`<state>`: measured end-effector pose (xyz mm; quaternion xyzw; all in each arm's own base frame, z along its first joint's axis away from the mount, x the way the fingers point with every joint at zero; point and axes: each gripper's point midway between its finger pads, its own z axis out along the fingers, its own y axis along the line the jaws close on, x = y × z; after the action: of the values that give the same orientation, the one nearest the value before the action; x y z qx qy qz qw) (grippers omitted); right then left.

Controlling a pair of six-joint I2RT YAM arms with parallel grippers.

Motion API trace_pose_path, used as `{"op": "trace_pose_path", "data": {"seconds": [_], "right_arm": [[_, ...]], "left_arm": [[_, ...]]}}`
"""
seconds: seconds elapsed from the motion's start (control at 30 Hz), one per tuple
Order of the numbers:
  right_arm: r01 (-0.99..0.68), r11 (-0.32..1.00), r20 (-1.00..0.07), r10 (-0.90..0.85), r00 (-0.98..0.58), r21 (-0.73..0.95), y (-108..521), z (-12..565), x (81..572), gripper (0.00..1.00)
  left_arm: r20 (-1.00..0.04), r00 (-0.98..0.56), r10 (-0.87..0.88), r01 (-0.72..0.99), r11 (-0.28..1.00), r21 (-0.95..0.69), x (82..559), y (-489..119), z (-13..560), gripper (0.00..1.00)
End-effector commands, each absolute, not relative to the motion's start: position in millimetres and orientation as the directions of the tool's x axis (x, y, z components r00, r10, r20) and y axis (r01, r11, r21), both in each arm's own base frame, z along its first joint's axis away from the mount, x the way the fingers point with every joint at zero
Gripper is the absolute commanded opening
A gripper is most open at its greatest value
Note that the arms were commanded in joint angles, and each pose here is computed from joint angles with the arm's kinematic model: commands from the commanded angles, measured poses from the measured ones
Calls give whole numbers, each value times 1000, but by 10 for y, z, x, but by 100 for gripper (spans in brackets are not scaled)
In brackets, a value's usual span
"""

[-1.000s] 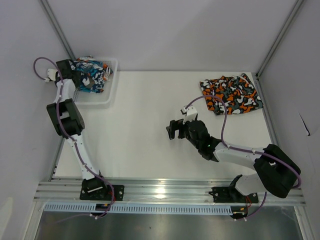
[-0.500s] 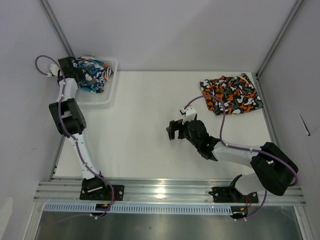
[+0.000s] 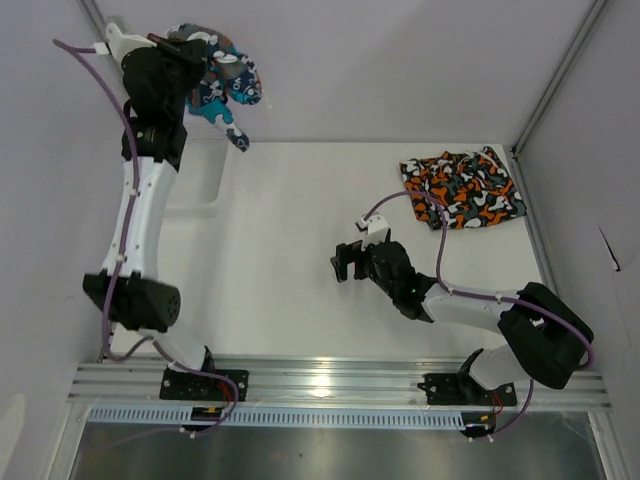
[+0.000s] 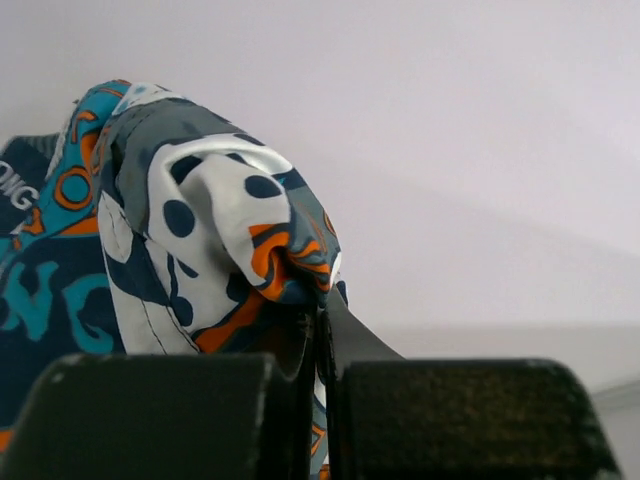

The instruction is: Fold and stack the shorts

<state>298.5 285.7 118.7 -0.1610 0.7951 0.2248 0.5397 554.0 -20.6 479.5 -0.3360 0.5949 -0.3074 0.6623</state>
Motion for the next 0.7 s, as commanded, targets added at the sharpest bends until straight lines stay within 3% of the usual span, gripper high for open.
{"op": "trace_pose_path", "data": {"seconds": [0.0,0.1,0.27,0.37,0.43,0.47,0.5,0.53,0.6,0.63,0.67], "right_arm": [[-490,853,-956,37,-290,182,2904,1470,3095,99],[-457,871,-959,51,-280,179,2817,1480,3106,99],[-369,910,-965,102,-243,189,2597,1582,3135,100],[-284,936,-965,146,-216,205,2386,1640,3154,99],[-192,956,-962,185,-200,224,2202,1654,3202,99],[-165,960,-961,189,-203,224,2133,1648,3204,99],[-139,963,-958,199,-206,230,2081,1638,3224,99],[-118,962,-953,219,-209,247,2023,1637,3260,99],[-120,958,-948,230,-219,260,2007,1623,3265,99],[-129,956,-947,231,-223,264,2017,1620,3266,99],[-139,954,-947,231,-222,265,2031,1627,3267,99]], "left_arm": [[-623,296,-725,140,678,-722,4449,-378,5852,0],[-595,303,-744,121,649,-751,3917,-464,5787,0],[-536,120,-836,134,548,-825,3715,-844,4949,0],[-625,-109,-773,136,612,-779,3631,-1632,4063,0],[-728,-269,-631,43,747,-664,3656,-1947,3309,0],[-738,-339,-583,21,780,-626,3636,-2059,3059,18],[-727,-427,-537,8,802,-597,3593,-2151,2816,28],[-704,-516,-488,-74,845,-530,3535,-2096,2455,53],[-717,-534,-449,-113,878,-466,3487,-1967,2364,71],[-720,-544,-432,-118,888,-444,3426,-1910,2400,90],[-732,-526,-433,-106,887,-449,3355,-1857,2548,94]]}}
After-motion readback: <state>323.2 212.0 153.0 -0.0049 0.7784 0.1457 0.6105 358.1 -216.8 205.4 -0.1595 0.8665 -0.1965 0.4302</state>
